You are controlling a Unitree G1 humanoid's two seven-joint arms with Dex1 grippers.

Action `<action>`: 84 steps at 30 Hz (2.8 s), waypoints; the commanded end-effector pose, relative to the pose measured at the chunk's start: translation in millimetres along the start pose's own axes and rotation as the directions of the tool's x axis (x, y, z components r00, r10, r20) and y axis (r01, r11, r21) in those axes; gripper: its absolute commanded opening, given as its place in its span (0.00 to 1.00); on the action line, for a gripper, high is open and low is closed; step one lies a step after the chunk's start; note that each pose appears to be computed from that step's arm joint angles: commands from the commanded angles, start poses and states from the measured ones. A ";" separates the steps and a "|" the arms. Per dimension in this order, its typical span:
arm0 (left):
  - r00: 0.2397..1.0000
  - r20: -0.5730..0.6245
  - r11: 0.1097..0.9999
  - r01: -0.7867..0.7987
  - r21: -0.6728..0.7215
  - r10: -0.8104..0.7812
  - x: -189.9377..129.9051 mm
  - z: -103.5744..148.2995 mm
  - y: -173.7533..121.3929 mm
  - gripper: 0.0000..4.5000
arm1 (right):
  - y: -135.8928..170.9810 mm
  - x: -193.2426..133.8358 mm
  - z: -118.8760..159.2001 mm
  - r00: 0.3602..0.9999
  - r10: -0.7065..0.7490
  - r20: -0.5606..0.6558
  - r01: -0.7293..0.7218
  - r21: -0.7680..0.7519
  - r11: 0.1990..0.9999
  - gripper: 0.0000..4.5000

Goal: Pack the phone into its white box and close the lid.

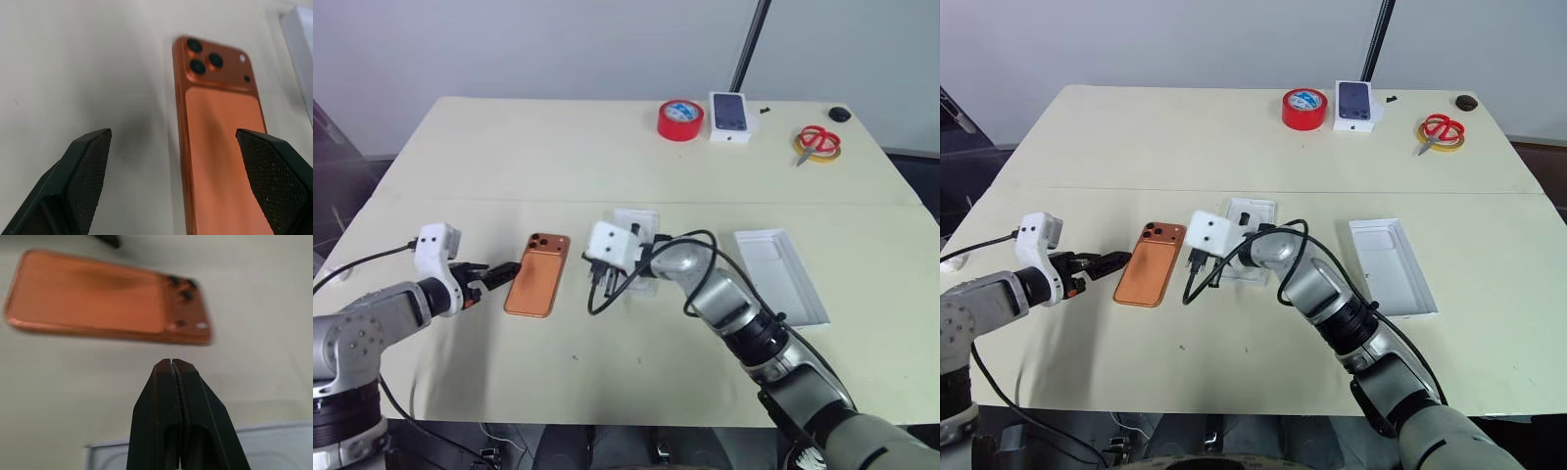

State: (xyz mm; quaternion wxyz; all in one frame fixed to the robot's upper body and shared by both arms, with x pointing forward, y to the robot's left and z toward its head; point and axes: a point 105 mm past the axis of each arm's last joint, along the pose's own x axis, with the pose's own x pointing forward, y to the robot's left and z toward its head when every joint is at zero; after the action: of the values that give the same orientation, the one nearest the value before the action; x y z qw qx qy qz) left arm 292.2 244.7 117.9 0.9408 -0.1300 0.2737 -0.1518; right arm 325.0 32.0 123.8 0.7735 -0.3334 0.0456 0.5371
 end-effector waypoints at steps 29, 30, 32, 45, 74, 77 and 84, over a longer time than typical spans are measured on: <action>0.943 -0.099 0.941 0.300 -0.156 -0.317 19.8 -23.5 -71.2 0.95 | 23.7 33.2 3.4 0.983 0.134 -0.124 -0.158 -0.207 0.965 0.00; 0.948 -0.094 0.945 0.287 -0.159 -0.304 19.2 -22.4 -67.8 0.95 | 23.8 33.2 3.1 0.983 0.134 -0.125 -0.157 -0.204 0.966 0.00; 0.956 -0.084 0.951 0.263 -0.164 -0.280 18.0 -20.8 -61.7 0.95 | 24.1 33.3 2.6 0.983 0.133 -0.125 -0.156 -0.199 0.967 0.00; 0.974 0.010 0.931 0.220 -0.290 -0.227 7.3 -18.9 -38.6 0.95 | 23.1 33.2 3.0 0.986 0.116 -0.118 -0.138 -0.200 0.970 0.00; 0.869 0.241 0.767 0.495 -0.408 -0.433 44.6 45.6 -112.7 0.01 | -40.6 -126.5 -14.4 0.988 -0.099 0.120 0.087 0.102 0.991 0.00; 0.866 0.191 0.764 0.498 -0.411 -0.461 57.2 42.2 -127.8 0.01 | -45.1 -141.7 -27.4 0.987 -0.135 0.082 0.123 0.143 0.982 0.00; 0.869 0.117 0.758 0.478 -0.444 -0.480 84.4 34.3 -139.6 0.01 | -47.8 -178.2 -49.7 0.974 -0.222 0.035 0.208 0.233 0.950 0.00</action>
State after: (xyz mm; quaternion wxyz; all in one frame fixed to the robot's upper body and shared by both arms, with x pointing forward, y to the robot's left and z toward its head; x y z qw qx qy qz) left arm 344.7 96.1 135.1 0.8095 -0.4165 0.2890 -0.2962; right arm 310.2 -146.8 167.1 0.8586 -0.2245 0.0772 0.4544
